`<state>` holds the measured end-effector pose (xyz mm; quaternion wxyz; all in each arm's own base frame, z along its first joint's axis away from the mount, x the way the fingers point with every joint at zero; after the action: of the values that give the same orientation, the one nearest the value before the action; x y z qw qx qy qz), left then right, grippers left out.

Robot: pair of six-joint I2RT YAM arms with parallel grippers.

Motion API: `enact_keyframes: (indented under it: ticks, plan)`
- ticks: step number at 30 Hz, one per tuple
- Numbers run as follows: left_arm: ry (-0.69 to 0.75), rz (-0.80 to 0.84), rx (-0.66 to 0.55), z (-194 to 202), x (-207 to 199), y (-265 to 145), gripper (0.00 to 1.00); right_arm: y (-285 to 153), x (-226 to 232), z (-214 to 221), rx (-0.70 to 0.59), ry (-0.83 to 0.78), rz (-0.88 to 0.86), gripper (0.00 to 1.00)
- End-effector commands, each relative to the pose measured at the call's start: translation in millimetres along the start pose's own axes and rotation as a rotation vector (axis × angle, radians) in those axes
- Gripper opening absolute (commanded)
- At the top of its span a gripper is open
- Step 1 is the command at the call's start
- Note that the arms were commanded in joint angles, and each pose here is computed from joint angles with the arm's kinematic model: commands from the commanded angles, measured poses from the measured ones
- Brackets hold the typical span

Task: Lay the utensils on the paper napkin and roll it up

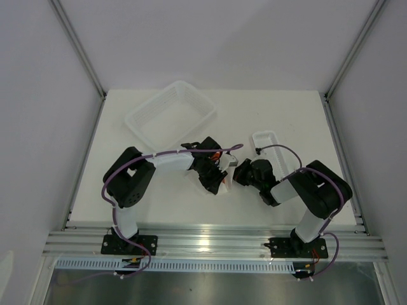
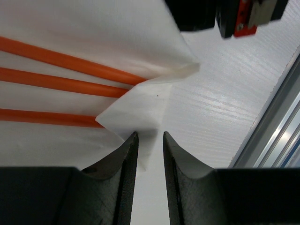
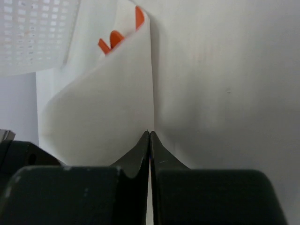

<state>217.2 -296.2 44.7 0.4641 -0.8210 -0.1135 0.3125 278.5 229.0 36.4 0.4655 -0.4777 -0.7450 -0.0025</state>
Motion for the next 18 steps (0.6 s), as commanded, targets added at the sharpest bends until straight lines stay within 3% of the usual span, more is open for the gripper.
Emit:
enact_keyframes:
  ticks: [1,18]
  plan:
    - [0.020,0.006,-0.023,-3.0,-1.3,-6.5,0.32,6.5,27.0,-10.1,-0.052,-0.054,-0.108,0.00]
    - [0.021,0.006,-0.034,-4.9,-0.7,-9.8,0.32,-1.2,34.9,-3.9,-0.053,-0.110,-0.078,0.00]
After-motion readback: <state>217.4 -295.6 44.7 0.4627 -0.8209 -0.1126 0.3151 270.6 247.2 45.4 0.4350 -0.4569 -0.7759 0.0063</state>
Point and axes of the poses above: each gripper's point midway between its finger pads, its own y axis out along the fingers, its own x axis along the line the jaws close on, z = x × y, the point moved 3 cm from there along -y, back along the fingers, and after that the axes turned 7 degrees about -y, right-handed, at the moved point
